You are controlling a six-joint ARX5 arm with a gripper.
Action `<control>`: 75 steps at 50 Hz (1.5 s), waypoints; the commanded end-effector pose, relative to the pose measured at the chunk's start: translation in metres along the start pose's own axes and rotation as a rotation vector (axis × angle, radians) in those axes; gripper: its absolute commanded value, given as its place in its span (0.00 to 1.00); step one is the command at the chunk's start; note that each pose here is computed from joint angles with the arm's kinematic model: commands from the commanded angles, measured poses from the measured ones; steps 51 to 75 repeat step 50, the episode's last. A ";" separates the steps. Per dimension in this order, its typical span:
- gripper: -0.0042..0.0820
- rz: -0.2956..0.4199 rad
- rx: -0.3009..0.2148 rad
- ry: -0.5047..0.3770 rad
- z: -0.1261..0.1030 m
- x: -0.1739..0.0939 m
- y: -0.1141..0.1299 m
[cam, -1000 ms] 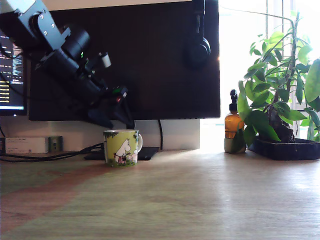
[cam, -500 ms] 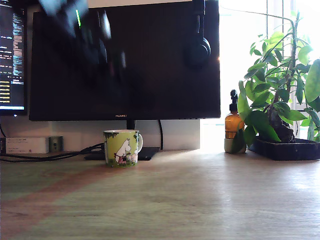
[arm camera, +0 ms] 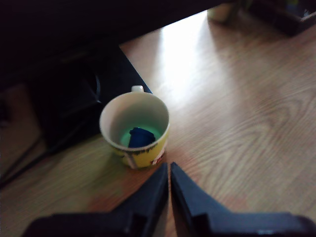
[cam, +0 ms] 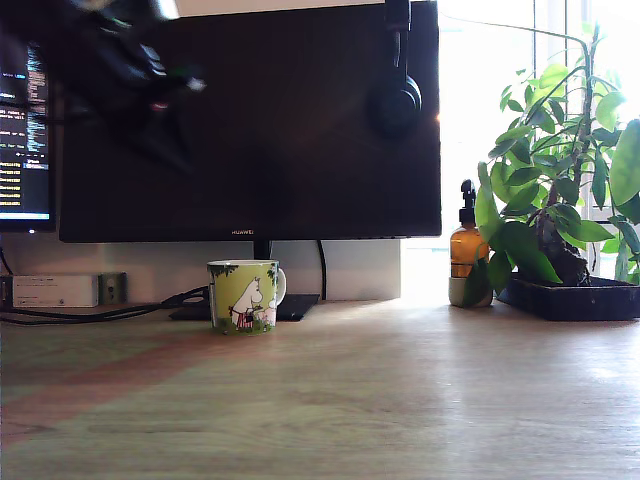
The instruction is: Pick up the coffee capsules from the table one by one and drop them inside the nearest coffee cup
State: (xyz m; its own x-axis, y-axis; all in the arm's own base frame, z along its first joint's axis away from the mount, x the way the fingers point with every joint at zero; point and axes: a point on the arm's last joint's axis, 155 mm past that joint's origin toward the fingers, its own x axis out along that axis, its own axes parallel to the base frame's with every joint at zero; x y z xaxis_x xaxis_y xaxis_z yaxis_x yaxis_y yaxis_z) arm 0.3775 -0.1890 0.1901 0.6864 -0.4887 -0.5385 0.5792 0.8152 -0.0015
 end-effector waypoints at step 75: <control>0.03 0.140 -0.182 -0.254 -0.075 -0.106 0.004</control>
